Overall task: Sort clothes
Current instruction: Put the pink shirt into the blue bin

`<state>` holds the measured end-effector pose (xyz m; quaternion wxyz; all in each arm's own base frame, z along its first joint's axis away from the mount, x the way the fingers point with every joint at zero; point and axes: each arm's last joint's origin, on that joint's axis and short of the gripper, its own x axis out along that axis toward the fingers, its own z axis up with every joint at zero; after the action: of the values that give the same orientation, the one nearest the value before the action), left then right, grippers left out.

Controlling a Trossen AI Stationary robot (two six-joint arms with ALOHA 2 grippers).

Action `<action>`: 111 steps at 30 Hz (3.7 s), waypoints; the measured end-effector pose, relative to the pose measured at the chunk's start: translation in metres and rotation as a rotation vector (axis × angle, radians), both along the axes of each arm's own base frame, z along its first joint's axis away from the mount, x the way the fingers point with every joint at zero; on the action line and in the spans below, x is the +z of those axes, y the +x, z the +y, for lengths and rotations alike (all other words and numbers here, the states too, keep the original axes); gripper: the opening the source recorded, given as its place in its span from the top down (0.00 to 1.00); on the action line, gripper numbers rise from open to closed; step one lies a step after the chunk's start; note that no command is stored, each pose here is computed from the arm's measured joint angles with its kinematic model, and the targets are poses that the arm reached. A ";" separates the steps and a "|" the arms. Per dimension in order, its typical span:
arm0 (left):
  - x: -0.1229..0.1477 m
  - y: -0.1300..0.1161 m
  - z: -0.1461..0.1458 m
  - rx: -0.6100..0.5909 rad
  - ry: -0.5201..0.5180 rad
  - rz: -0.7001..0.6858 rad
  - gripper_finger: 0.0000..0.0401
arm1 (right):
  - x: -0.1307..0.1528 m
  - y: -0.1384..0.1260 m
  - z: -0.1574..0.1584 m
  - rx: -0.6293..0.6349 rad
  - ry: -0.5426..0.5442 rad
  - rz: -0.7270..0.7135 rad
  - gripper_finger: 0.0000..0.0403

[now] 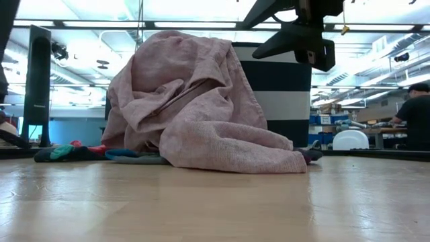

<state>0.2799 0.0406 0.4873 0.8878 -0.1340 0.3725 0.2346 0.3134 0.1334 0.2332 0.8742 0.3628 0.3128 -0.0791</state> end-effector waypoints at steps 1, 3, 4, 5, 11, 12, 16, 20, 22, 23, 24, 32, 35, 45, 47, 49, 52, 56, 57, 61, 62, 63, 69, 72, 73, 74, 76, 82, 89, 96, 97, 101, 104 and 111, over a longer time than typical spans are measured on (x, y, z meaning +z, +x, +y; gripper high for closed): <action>0.001 -0.005 -0.010 -0.005 0.010 0.017 0.61 | 0.000 0.000 -0.001 -0.004 0.002 0.001 0.58; -0.001 -0.011 -0.027 -0.016 0.021 0.044 0.61 | 0.000 0.001 -0.003 -0.020 0.015 0.004 0.58; -0.004 -0.014 -0.036 -0.022 0.018 0.055 0.61 | 0.000 0.001 -0.003 -0.026 0.019 0.007 0.58; -0.008 -0.015 -0.044 -0.028 0.014 0.062 0.61 | 0.000 0.001 -0.004 -0.033 0.024 0.008 0.58; -0.053 -0.033 -0.095 -0.036 -0.012 0.036 0.61 | 0.000 0.001 -0.004 -0.057 0.056 0.012 0.58; -0.066 -0.035 -0.102 -0.027 -0.027 0.028 0.61 | -0.001 0.001 -0.004 -0.061 0.063 0.014 0.58; -0.122 -0.049 -0.120 0.016 -0.124 -0.058 0.61 | -0.001 0.000 -0.002 -0.071 0.102 0.026 0.58; -0.175 -0.058 -0.126 0.084 -0.236 -0.146 0.61 | -0.001 -0.002 0.003 -0.075 0.141 0.035 0.58; -0.199 -0.063 -0.125 0.141 -0.279 -0.156 0.61 | -0.001 -0.003 0.006 -0.068 0.157 0.040 0.58; -0.211 -0.067 -0.124 0.169 -0.295 -0.151 0.61 | -0.001 -0.004 0.007 -0.070 0.164 0.042 0.58; -0.221 -0.070 -0.124 0.194 -0.309 -0.142 0.61 | -0.001 -0.005 0.009 -0.067 0.167 0.043 0.58; -0.263 -0.087 -0.125 0.224 -0.338 -0.049 0.61 | -0.001 -0.007 0.013 -0.071 0.189 0.050 0.58; -0.273 -0.089 -0.124 0.227 -0.334 -0.042 0.61 | -0.002 -0.007 0.013 -0.081 0.196 0.057 0.58; -0.303 -0.096 -0.118 0.210 -0.296 0.013 0.61 | -0.002 -0.007 0.013 -0.086 0.203 0.057 0.58; -0.307 -0.096 -0.113 0.194 -0.237 0.023 0.61 | -0.002 -0.007 0.013 -0.089 0.207 0.057 0.58; -0.311 -0.092 -0.108 0.178 -0.203 0.016 0.63 | -0.002 -0.007 0.013 -0.096 0.217 0.059 0.58; -0.320 -0.086 -0.097 0.175 -0.148 0.056 0.73 | -0.002 -0.008 0.014 -0.096 0.228 0.061 0.58; -0.327 -0.073 -0.085 0.174 -0.091 0.062 0.95 | -0.002 -0.009 0.017 -0.099 0.246 0.062 0.58; -0.327 -0.069 -0.083 0.175 -0.069 0.042 0.97 | -0.002 -0.009 0.018 -0.097 0.249 0.064 0.58; -0.325 -0.051 -0.069 0.153 0.050 -0.045 0.99 | -0.002 -0.011 0.021 -0.092 0.256 0.069 0.58; -0.325 -0.047 -0.064 0.161 0.060 -0.065 0.99 | -0.002 -0.011 0.022 -0.091 0.257 0.070 0.58; -0.326 -0.043 -0.059 0.176 0.065 -0.079 0.99 | -0.002 -0.012 0.023 -0.091 0.261 0.071 0.58; -0.318 -0.024 -0.024 0.208 0.062 -0.178 1.00 | -0.002 -0.012 0.023 -0.093 0.264 0.073 0.58; -0.300 -0.012 -0.010 0.192 0.133 -0.239 1.00 | -0.002 -0.012 0.023 -0.091 0.261 0.072 0.58; -0.291 -0.008 -0.007 0.177 0.161 -0.255 1.00 | -0.002 -0.012 0.023 -0.089 0.259 0.072 0.58; -0.281 -0.003 -0.005 0.163 0.187 -0.269 1.00 | -0.002 -0.012 0.023 -0.088 0.258 0.072 0.58; -0.259 0.007 -0.002 0.132 0.242 -0.305 1.00 | -0.002 -0.012 0.023 -0.085 0.255 0.071 0.58; -0.185 0.029 -0.003 0.067 0.387 -0.454 1.00 | -0.002 -0.012 0.024 -0.070 0.237 0.067 0.58; -0.112 0.031 -0.002 0.084 0.593 -0.459 1.00 | -0.002 -0.012 0.023 -0.064 0.214 0.059 0.58; -0.073 0.019 0.032 0.180 0.663 -0.414 1.00 | -0.002 -0.012 0.023 -0.051 0.190 0.054 0.58; -0.071 0.017 0.034 0.187 0.651 -0.404 1.00 | -0.002 -0.012 0.023 -0.054 0.188 0.052 0.58; -0.067 0.013 0.035 0.177 0.629 -0.335 1.00 | -0.001 -0.012 0.023 -0.068 0.178 0.044 0.58; -0.059 0.008 0.032 0.165 0.626 -0.273 1.00 | -0.001 -0.012 0.023 -0.070 0.178 0.040 0.58; -0.039 -0.020 0.022 0.153 0.481 -0.129 1.00 | -0.001 -0.012 0.022 -0.072 0.177 0.037 0.58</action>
<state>0.2603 0.0626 0.4479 0.8958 0.0384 0.2375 0.3736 0.3018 0.1559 0.2322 0.8293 0.4482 0.3215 -0.0893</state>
